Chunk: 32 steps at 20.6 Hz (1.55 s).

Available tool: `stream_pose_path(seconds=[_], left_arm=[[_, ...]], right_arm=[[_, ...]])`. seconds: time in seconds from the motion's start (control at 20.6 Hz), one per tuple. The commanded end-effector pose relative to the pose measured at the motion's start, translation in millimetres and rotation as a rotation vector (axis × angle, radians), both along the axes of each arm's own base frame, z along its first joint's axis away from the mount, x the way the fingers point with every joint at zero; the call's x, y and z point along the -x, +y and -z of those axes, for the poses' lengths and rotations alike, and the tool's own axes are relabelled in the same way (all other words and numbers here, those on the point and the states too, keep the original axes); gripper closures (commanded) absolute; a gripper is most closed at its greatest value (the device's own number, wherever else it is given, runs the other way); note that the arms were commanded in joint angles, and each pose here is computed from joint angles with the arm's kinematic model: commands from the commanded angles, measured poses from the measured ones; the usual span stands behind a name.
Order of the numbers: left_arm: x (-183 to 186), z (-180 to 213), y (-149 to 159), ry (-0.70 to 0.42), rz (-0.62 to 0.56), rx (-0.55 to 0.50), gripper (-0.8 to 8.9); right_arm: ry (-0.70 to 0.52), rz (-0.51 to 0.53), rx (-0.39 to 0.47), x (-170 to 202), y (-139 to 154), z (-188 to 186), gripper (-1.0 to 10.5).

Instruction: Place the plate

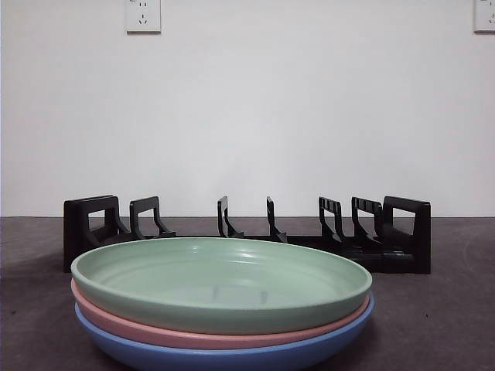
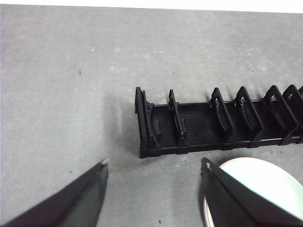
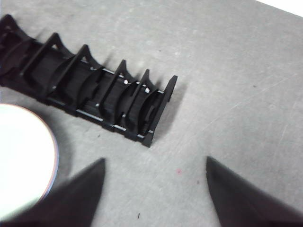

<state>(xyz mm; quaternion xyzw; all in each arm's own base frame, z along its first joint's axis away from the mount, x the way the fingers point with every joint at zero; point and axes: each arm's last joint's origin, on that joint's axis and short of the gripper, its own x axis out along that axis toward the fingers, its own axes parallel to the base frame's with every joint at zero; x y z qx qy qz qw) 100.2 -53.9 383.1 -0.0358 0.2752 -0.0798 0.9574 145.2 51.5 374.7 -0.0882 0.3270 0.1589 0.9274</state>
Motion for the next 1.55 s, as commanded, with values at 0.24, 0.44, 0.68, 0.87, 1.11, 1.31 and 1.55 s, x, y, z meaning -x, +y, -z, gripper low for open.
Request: stream_pose_path(seconds=[0.24, 0.44, 0.68, 0.87, 1.11, 1.31, 1.55], left_arm=[[0.8, -3.6, 0.1, -0.010, 0.004, -0.004, 8.06], [0.7, -3.7, 0.1, -0.011, 0.004, -0.004, 8.06], [3.6, 8.3, 3.9, -0.093, 0.045, -0.069, 8.06], [-1.1, 87.6, 16.3, -0.371, 0.026, -0.025, 8.06], [2.4, 176.6, 36.5, -0.450, -0.004, -0.015, 8.06], [3.3, 211.9, 44.6, -0.425, -0.108, 0.022, 8.06], [4.0, 229.3, 53.2, -0.414, -0.207, 0.036, 8.06]], right_arm=[[-0.023, -0.004, -0.019, -0.8, 1.1, -4.1, 9.3], [-0.050, -0.004, -0.029, -2.5, 1.8, -6.3, 9.3], [-0.053, -0.004, -0.030, -2.6, 1.8, -6.5, 9.3], [-0.053, -0.004, -0.030, -2.6, 1.8, -6.5, 9.3], [-0.053, -0.004, -0.030, -2.6, 1.8, -6.5, 9.3], [-0.053, -0.005, -0.031, -2.7, 1.8, -6.5, 9.3], [-0.054, -0.004, -0.031, -2.7, 1.8, -6.6, 9.3]])
